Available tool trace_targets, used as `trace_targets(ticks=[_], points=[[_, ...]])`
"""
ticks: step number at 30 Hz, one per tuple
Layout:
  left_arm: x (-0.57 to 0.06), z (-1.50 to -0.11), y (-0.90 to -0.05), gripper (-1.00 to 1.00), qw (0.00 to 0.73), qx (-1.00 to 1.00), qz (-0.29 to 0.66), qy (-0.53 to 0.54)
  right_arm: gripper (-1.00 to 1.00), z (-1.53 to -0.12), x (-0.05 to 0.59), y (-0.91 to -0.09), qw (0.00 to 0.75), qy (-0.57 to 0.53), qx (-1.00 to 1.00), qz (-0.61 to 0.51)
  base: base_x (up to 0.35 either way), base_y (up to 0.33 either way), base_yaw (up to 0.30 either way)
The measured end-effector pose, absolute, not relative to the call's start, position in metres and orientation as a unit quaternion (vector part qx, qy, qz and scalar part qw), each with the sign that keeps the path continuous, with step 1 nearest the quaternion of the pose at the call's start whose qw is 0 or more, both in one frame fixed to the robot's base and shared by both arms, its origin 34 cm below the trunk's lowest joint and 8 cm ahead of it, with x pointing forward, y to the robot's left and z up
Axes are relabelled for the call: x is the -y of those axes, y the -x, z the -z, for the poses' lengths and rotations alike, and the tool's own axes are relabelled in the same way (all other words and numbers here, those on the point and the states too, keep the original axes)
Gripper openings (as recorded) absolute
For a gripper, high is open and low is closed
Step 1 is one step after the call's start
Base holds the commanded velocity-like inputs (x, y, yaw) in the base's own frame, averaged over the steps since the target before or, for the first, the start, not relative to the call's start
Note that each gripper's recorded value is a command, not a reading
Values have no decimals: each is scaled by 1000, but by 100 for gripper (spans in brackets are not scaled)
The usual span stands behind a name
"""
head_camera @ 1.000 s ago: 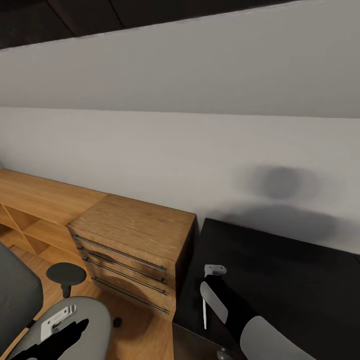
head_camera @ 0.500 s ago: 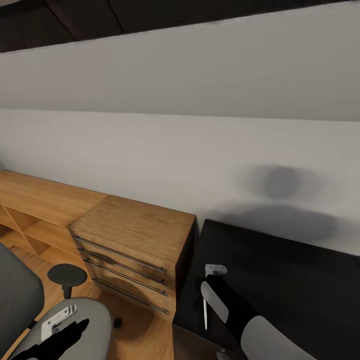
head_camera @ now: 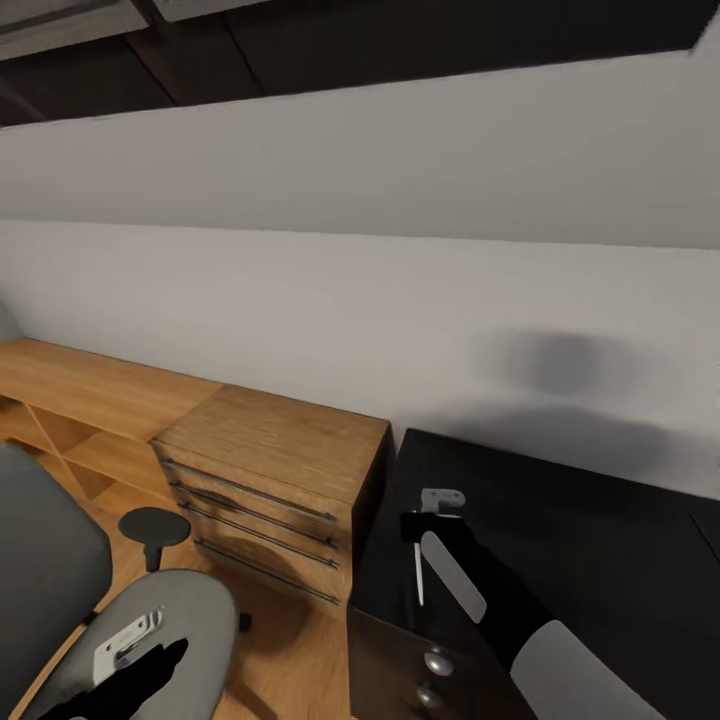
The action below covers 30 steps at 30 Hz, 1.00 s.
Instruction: In the bedroom, organize the workspace by keeping the computer under the desk, ensuring the monitor is on the desk, placing the keyboard on the desk next to the monitor, placing the mouse on the desk next to the keyboard, moving the folder from the swivel chair onto the desk next to the mouse, stacking the notebook on top of the folder with the pen on top of the notebook, and positioning the swivel chair next to the desk.
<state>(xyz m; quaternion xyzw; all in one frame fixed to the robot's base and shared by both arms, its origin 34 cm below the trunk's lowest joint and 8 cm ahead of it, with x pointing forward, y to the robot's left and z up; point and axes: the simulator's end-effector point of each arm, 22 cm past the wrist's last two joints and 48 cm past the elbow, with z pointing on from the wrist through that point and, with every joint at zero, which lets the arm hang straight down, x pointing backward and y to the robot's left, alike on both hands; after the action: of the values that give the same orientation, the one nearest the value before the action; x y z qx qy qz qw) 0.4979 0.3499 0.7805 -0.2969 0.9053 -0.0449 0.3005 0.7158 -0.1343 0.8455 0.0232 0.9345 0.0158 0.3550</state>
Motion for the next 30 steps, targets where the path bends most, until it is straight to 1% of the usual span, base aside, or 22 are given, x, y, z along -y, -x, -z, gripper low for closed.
trace_targets(ticks=[12,13,14,20,23,30], points=[[-330,-792,-495,100,294,-908,59,291,-100,-869,136,-716,361,-23,-932,-13,-341,0,0],[-328,-792,-495,100,294,-909,60,289,-100,-871,136,-716,362,-23,-932,-12,-61,-13,0],[-297,-789,-491,100,283,-920,77,260,-100,-875,136,-716,364,-22,-931,-13,-39,-8,0],[-288,-793,-490,100,282,-923,81,250,-100,-891,144,-720,376,-21,-926,-10,-4,-1,-143],[-280,-792,-489,100,280,-925,86,242,-100,-901,156,-725,387,-24,-922,-8,-1,0,-206],[-278,-786,-484,100,272,-928,86,241,-100,-914,188,-726,387,-50,-920,-30,0,0,-238]])
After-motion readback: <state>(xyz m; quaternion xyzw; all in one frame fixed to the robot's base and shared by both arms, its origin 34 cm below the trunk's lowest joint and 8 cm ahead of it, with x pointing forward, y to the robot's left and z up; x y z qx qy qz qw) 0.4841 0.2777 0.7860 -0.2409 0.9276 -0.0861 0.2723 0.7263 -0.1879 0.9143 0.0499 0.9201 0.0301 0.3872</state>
